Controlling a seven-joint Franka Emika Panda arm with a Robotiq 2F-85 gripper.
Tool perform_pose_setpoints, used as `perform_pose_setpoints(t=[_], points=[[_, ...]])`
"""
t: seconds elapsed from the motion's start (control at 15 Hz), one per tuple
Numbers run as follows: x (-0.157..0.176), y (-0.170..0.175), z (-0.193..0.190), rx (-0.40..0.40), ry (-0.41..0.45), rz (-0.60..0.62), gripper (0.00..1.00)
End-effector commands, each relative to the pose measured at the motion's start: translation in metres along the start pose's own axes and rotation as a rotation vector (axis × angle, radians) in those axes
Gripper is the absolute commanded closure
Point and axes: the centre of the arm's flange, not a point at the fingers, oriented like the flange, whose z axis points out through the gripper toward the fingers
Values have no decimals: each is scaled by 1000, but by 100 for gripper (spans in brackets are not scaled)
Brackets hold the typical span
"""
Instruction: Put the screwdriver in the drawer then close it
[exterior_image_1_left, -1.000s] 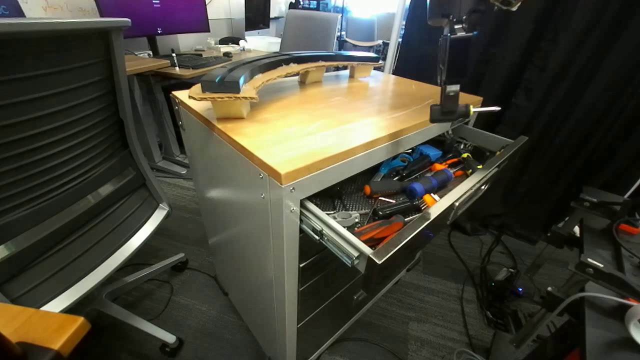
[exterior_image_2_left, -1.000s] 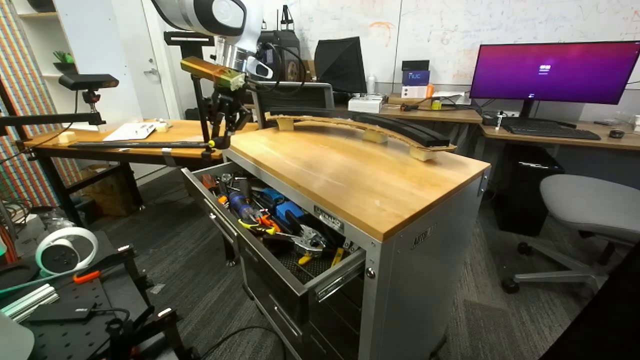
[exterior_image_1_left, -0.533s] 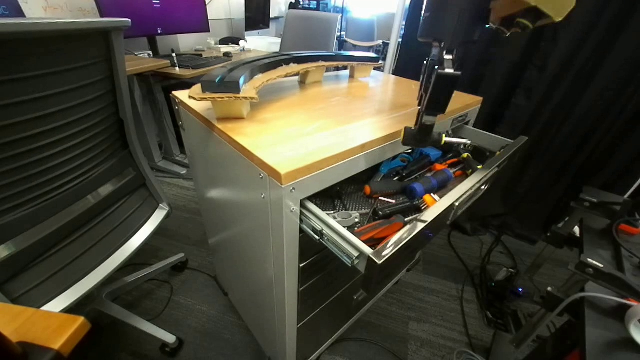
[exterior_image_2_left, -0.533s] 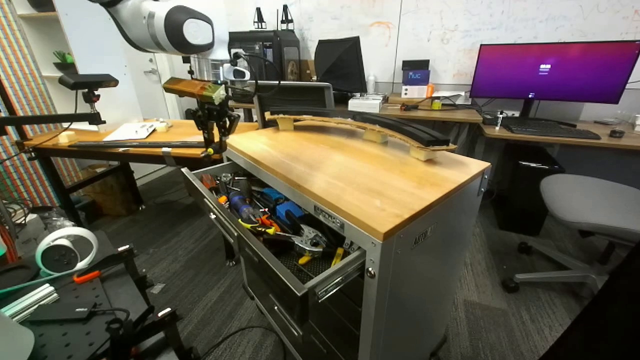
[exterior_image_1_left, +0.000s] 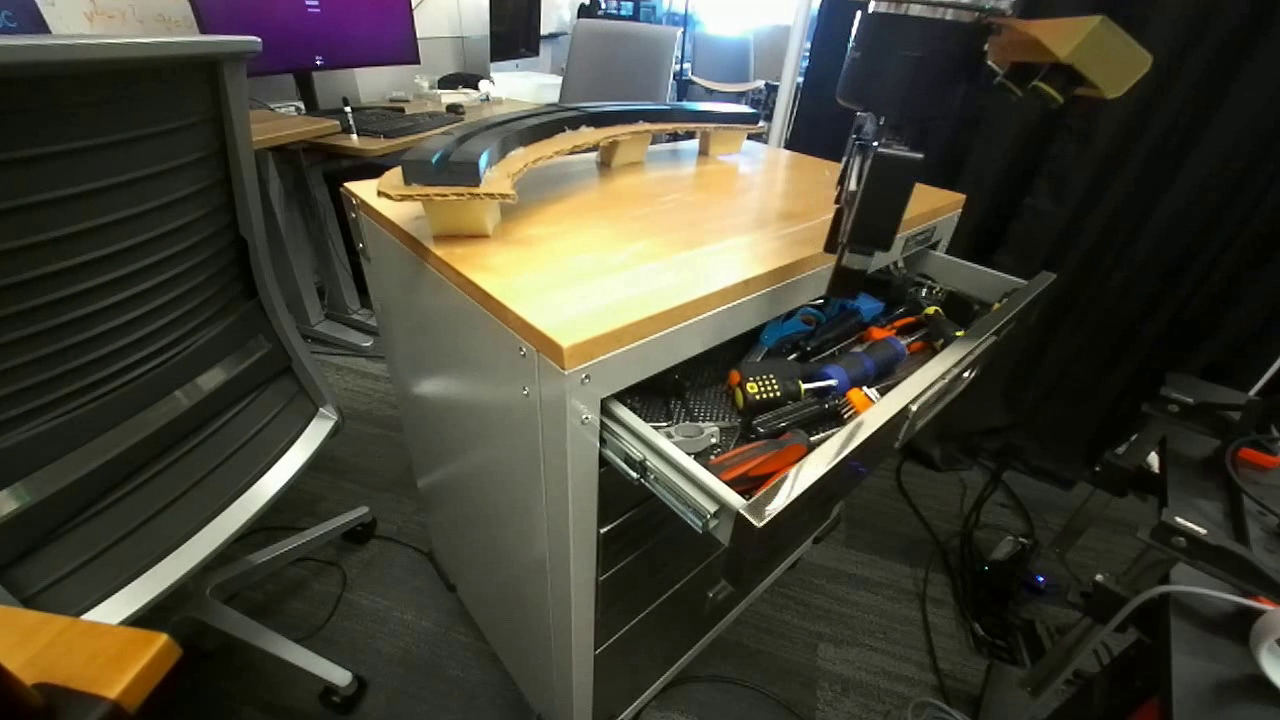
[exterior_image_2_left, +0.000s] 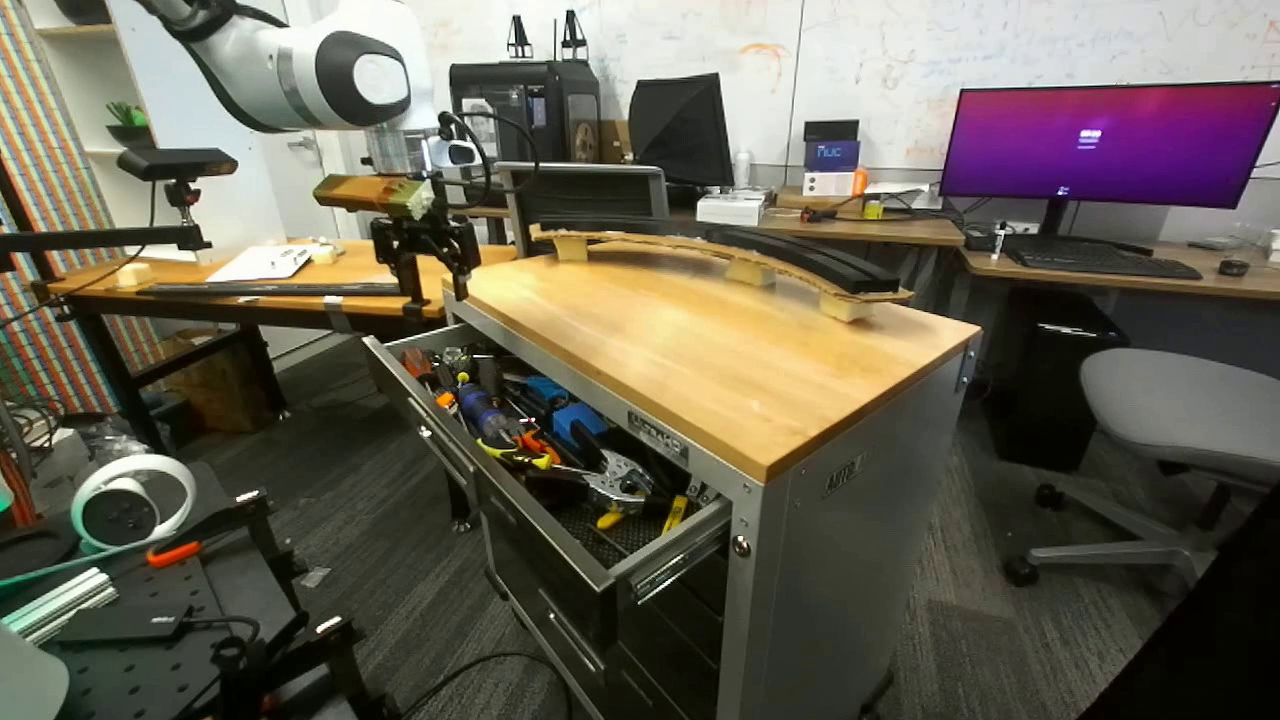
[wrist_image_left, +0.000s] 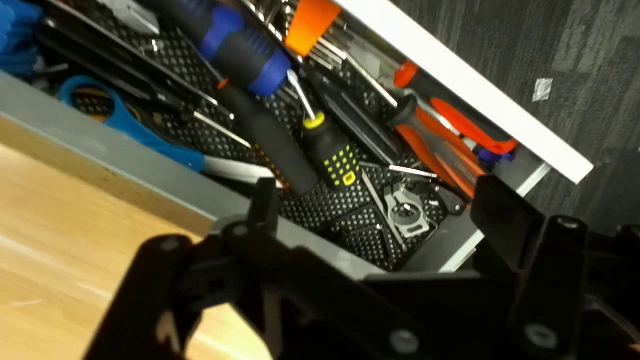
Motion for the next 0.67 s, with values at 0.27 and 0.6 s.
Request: perform_pose_setpoints(t=[0.27,0.6], points=[[-82,32,25,125,-454,106,0],[-87,37,94,155,-486,203,50]])
